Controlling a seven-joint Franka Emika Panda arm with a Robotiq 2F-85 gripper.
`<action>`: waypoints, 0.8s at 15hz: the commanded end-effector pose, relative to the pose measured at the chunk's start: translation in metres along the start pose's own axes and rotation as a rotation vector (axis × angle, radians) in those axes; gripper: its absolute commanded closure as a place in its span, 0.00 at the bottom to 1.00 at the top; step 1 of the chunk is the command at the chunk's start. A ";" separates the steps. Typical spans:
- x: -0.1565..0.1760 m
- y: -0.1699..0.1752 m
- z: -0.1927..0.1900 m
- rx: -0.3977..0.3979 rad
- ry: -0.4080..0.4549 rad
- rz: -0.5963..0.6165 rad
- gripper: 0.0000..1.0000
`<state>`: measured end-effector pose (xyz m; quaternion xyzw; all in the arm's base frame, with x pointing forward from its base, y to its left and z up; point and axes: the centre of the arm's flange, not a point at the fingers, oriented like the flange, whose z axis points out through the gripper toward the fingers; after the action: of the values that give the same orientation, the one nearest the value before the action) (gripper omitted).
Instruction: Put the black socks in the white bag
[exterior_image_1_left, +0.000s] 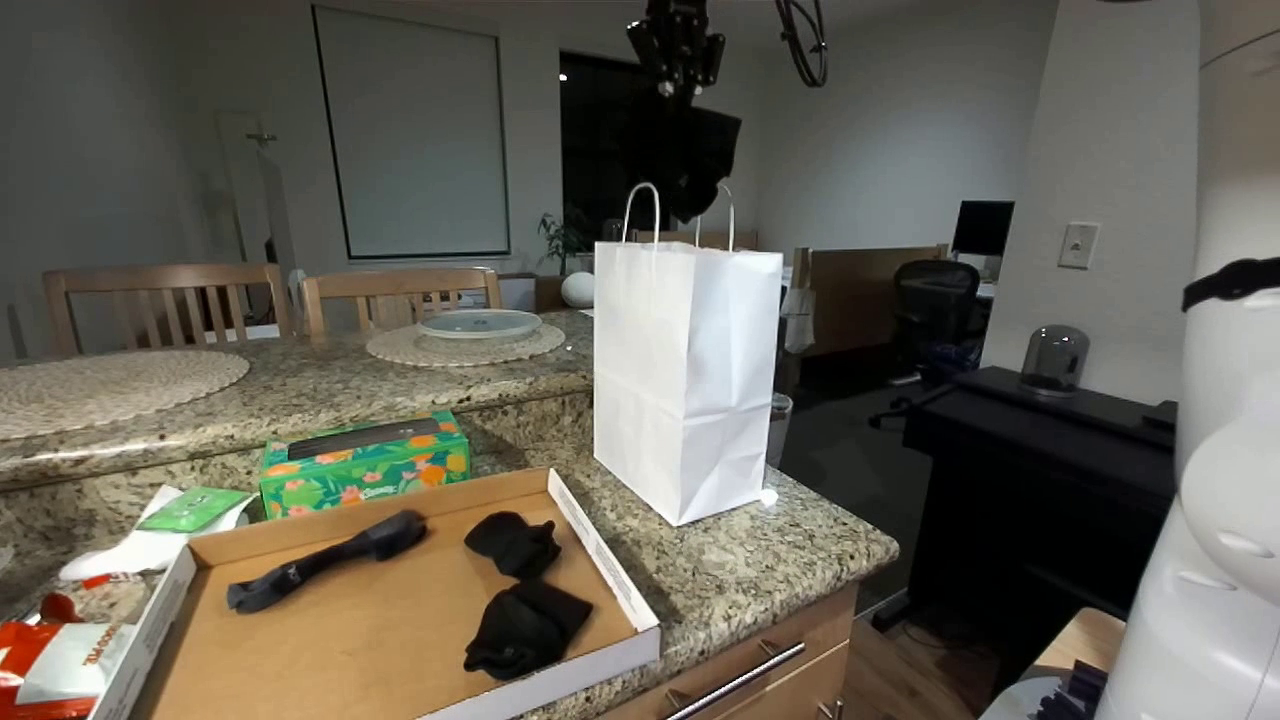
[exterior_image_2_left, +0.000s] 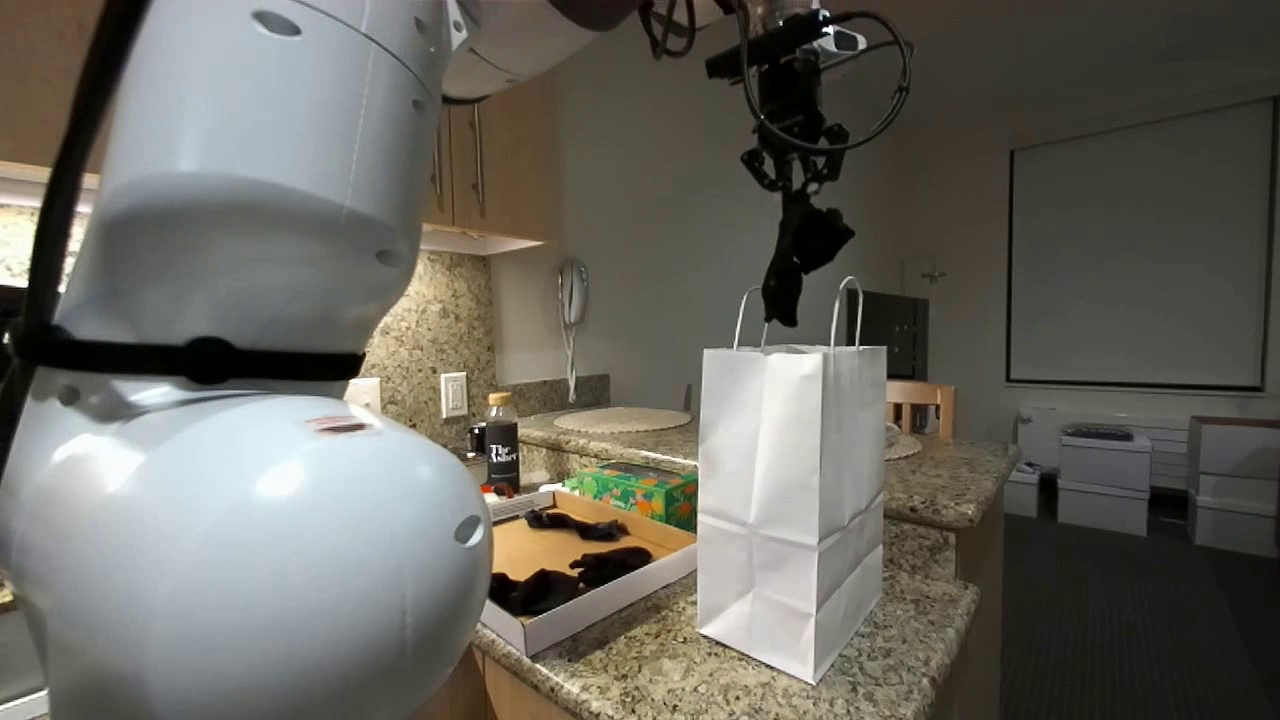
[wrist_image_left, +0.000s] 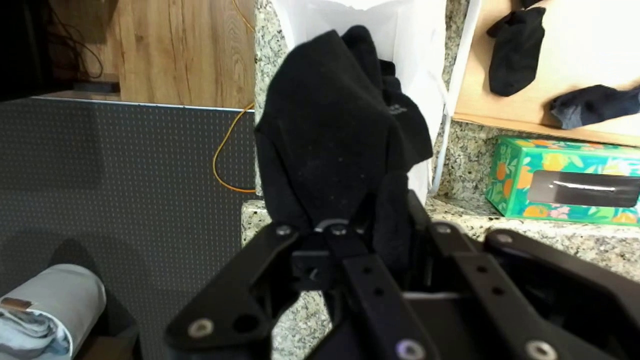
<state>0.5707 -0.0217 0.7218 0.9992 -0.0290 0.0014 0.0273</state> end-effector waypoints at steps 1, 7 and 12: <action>0.005 0.011 0.012 0.018 -0.032 -0.003 0.60; -0.002 -0.010 0.005 0.021 -0.028 -0.007 0.23; -0.031 -0.091 -0.019 0.012 0.014 -0.127 0.00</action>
<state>0.5688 0.0200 0.7256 0.9997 0.0042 0.0060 0.0223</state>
